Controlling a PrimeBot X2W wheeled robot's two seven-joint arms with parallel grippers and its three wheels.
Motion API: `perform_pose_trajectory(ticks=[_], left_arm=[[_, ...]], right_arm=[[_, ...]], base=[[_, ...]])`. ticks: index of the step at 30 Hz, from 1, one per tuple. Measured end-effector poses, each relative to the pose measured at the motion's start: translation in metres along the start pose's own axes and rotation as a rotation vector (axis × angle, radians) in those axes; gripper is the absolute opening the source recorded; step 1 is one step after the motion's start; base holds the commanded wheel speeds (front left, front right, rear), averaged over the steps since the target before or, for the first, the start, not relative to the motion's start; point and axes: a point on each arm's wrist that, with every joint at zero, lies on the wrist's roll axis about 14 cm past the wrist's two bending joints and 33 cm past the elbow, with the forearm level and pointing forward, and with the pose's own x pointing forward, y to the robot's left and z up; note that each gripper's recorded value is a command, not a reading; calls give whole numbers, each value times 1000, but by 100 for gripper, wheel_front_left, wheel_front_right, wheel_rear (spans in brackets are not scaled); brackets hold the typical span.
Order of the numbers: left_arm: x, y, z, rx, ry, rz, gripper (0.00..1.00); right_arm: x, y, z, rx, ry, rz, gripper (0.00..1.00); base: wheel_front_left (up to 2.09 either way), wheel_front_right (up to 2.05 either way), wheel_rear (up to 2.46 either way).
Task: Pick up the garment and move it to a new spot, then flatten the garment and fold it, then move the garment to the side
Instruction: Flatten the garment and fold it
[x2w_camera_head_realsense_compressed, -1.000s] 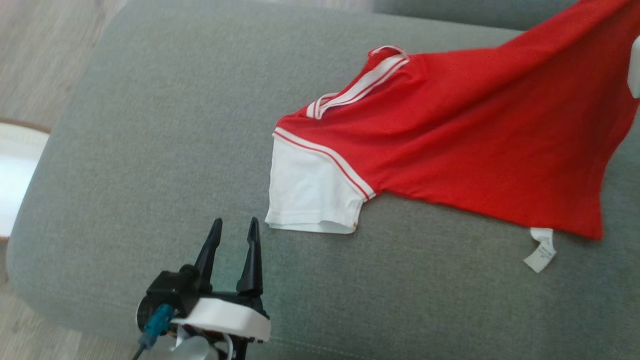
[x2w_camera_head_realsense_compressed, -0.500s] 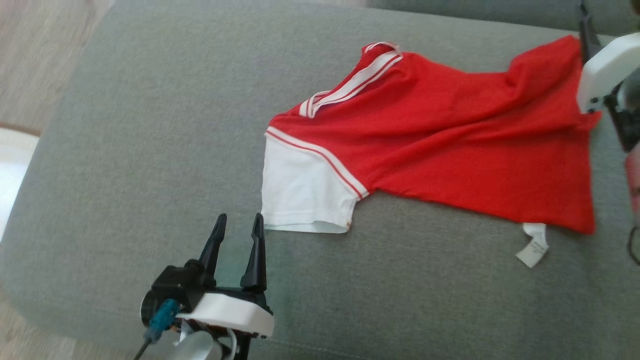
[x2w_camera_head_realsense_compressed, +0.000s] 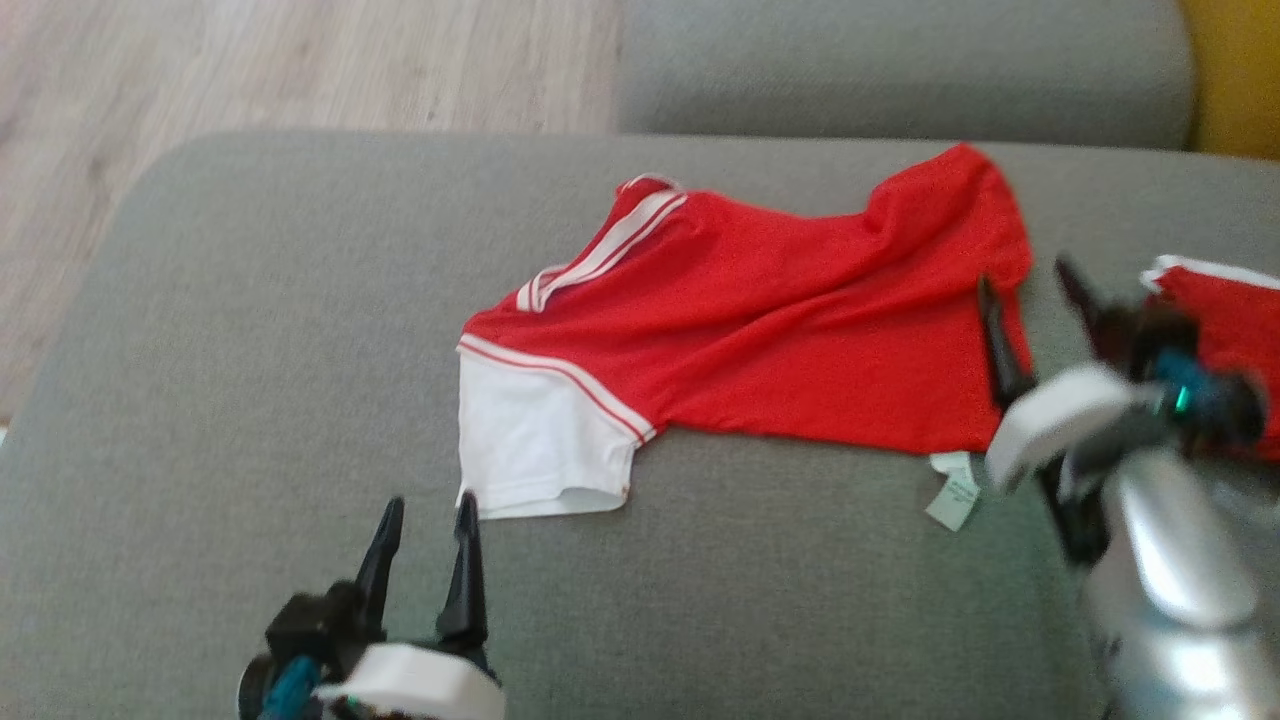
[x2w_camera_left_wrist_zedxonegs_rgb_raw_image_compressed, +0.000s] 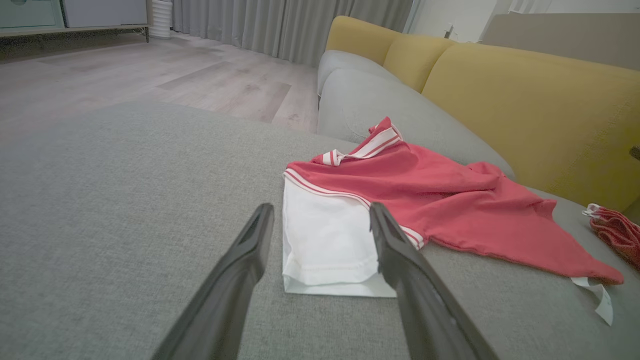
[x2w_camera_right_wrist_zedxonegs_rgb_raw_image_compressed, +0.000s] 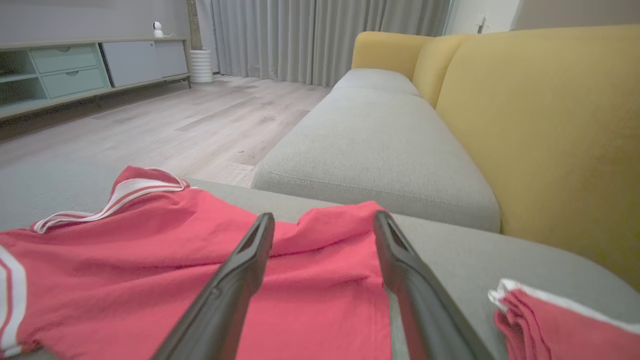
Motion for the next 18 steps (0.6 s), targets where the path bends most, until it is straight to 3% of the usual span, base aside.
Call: perform_pose_trajectory(ticks=[8, 18], left_arm=[[-18, -4, -8, 6, 16, -19, 100], [-36, 12, -15, 19, 29, 29, 100]], right_arm=[[-76, 12, -39, 131, 34, -72, 100], [-119, 23, -42, 229, 3, -82, 100]], base=[[0, 0, 0], [0, 0, 0]])
